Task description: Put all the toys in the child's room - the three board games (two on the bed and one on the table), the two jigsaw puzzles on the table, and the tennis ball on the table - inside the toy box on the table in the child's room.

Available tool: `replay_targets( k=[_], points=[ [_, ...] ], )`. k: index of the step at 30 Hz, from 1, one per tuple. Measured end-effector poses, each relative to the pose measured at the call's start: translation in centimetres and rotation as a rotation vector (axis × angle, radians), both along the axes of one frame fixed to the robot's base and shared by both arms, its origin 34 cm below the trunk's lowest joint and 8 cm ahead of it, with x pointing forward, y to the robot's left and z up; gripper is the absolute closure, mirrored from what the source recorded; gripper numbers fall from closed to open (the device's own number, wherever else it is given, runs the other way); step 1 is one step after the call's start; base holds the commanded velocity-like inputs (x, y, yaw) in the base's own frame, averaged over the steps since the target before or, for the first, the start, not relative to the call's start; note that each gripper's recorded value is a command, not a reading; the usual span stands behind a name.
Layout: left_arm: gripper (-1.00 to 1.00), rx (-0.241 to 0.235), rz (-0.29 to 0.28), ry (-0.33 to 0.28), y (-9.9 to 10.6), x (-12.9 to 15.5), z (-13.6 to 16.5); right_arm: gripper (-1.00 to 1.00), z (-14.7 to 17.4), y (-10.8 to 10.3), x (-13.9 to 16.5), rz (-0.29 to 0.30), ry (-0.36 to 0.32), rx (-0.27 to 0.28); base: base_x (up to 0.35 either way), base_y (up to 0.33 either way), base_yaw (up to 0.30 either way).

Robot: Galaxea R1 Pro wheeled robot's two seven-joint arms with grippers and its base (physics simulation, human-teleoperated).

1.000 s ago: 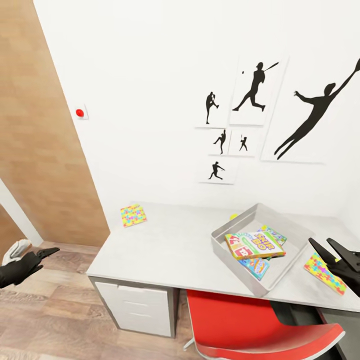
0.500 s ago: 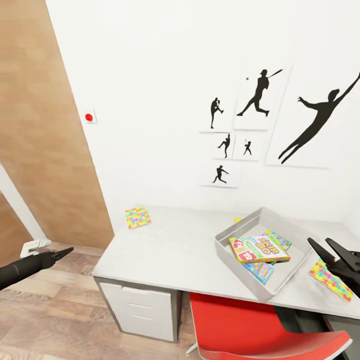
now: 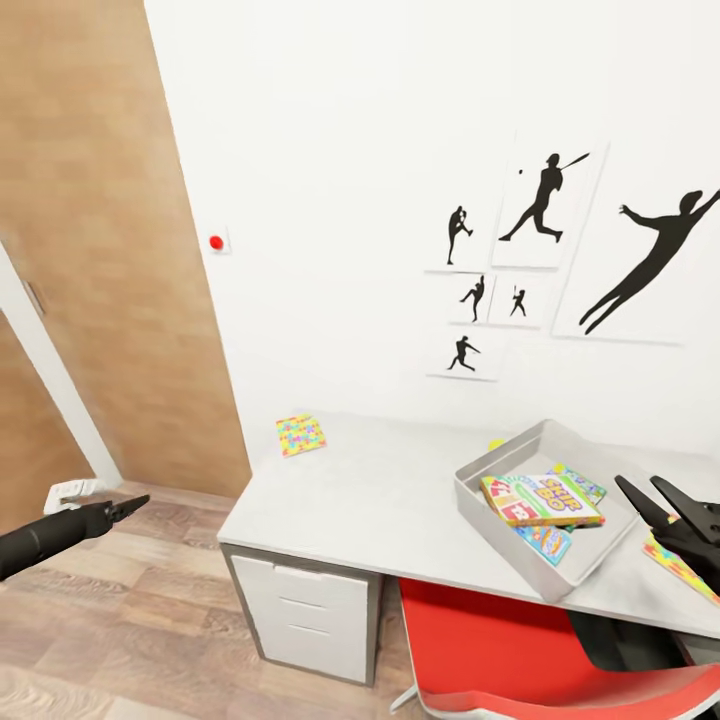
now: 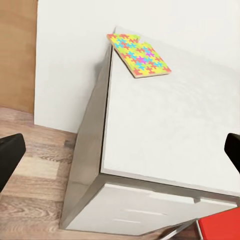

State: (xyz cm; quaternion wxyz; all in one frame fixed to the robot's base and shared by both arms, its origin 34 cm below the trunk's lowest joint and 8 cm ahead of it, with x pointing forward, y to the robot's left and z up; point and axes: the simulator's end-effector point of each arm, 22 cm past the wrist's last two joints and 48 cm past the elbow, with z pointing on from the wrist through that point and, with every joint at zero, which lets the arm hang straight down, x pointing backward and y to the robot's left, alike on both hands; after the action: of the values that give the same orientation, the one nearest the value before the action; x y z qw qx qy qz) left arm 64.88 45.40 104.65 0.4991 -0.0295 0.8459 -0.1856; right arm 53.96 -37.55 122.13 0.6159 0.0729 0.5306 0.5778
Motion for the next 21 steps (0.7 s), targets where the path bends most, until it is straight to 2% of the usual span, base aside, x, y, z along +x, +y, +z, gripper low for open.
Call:
replay_targets(
  k=[12, 21],
  points=[
    [-1.00, 0.003, -0.001, -0.017, 0.0, -0.1, 1.0, -1.00, 0.8, 0.1, -0.4, 0.002, -0.018, 0.001, -0.007, 0.132, 0.074],
    [-1.00, 0.002, -0.001, -0.023, 0.0, -0.1, 1.2, -1.00, 0.9, 0.1, -0.5, 0.002, -0.022, 0.001, 0.041, 0.061, 0.021]
  ],
)
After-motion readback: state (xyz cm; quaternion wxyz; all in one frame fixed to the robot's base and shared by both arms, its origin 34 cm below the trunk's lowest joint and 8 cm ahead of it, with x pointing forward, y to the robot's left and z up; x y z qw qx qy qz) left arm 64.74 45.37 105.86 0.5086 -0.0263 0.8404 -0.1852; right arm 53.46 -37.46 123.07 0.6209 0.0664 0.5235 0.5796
